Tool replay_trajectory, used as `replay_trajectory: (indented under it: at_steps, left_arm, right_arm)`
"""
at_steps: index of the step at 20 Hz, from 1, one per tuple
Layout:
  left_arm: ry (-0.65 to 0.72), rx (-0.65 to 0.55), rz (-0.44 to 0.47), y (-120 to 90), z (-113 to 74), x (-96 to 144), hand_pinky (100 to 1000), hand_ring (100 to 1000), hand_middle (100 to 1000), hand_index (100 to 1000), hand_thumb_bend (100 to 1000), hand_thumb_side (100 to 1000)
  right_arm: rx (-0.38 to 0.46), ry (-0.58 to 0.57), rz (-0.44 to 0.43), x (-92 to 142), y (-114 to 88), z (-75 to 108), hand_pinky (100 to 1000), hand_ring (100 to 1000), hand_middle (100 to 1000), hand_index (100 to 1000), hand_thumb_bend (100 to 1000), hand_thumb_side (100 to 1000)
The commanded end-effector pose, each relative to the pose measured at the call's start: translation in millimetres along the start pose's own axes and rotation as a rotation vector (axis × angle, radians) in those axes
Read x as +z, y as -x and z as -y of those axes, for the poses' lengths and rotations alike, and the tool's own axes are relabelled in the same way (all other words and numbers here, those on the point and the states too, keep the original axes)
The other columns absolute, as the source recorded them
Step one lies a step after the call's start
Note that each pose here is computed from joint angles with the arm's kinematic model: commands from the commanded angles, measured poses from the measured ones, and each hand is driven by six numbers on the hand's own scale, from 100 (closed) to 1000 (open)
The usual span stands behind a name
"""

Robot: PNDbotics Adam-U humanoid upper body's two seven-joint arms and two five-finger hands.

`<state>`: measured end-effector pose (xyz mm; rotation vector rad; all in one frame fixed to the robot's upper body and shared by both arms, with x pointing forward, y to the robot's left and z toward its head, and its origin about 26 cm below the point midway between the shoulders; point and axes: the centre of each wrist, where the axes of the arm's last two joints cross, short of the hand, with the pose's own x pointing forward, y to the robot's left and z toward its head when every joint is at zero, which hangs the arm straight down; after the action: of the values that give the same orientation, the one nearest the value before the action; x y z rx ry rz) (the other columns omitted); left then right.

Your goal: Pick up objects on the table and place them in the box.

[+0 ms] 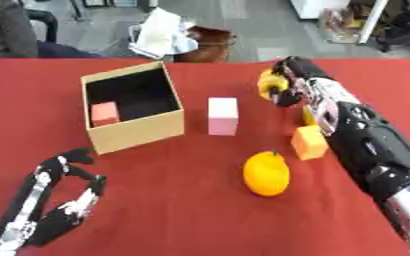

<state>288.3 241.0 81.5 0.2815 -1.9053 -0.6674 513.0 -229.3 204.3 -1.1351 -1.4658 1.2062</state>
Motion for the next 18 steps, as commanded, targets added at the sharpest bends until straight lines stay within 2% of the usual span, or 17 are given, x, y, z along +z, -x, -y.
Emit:
replay_trajectory:
  at_steps: [1,5,10,14,18]
  left_arm:
    - [-0.006,-0.013,0.024,-5,-6.4,-2,784,607,676,855,364,601]
    - [0.0,-0.013,0.027,-6,-6.0,-3,784,608,676,855,364,601]
    - [0.016,-0.009,0.033,-6,-3.9,-3,784,608,677,855,363,602]
    - [0.032,-0.006,0.042,-7,-1.9,-4,785,609,677,855,362,602]
    - [0.044,-0.003,0.052,-8,-0.9,-6,785,609,677,855,361,603]
  right_arm:
    - [0.004,0.127,0.052,-4,-4,51.2,623,480,308,401,100,100]
    - [0.0,0.168,0.15,-7,-32,71.4,625,483,316,411,100,100]
    - [0.009,0.15,0.346,-6,-86,75.2,646,498,332,427,100,100]
    - [0.008,0.089,0.489,-2,-131,63.9,659,510,344,443,100,100]
    - [-0.005,0.017,0.566,2,-161,41.4,668,530,373,477,100,100]
